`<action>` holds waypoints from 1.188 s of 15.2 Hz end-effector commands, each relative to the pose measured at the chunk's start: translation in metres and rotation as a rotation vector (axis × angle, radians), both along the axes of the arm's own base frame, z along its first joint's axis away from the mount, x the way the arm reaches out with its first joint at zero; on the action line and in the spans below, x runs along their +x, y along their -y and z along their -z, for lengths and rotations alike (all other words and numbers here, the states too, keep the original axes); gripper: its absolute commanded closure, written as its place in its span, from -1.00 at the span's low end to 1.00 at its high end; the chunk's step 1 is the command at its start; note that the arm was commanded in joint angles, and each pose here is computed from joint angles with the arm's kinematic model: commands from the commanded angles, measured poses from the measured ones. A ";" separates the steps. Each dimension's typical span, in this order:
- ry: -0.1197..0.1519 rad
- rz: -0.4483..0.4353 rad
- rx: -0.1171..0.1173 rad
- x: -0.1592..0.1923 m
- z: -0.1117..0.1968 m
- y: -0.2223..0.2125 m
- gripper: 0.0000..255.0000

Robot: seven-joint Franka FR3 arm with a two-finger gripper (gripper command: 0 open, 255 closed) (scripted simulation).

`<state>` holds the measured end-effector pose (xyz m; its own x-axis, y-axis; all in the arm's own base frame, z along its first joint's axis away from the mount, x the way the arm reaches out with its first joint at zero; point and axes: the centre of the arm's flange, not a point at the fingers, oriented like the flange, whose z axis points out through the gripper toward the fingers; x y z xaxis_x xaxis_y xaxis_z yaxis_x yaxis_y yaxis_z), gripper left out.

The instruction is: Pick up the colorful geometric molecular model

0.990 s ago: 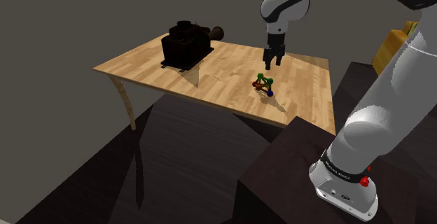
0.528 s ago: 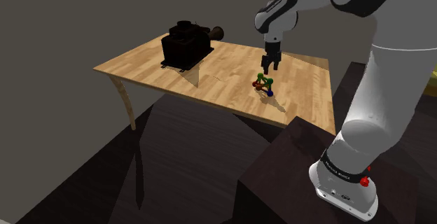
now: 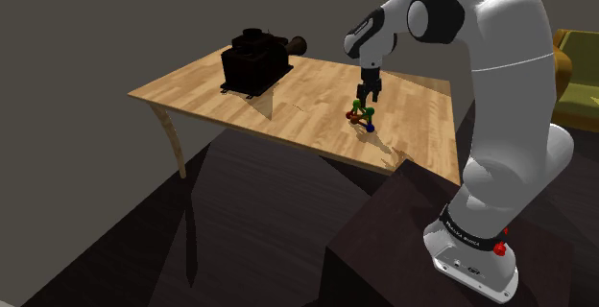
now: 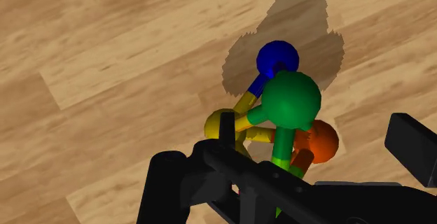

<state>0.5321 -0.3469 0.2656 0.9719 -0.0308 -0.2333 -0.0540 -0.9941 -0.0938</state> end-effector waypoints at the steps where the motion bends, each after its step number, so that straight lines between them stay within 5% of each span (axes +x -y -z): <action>1: -0.001 0.000 0.000 0.001 0.014 0.003 -1.00; 8: -0.001 0.000 0.000 0.001 0.043 0.003 -1.00; 9: -0.001 0.000 0.000 0.000 0.043 0.003 1.00; 18: -0.001 0.000 0.000 0.001 0.043 0.003 1.00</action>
<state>0.5333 -0.3507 0.2252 0.9724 -0.0317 -0.2312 -0.0543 -0.9943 -0.0918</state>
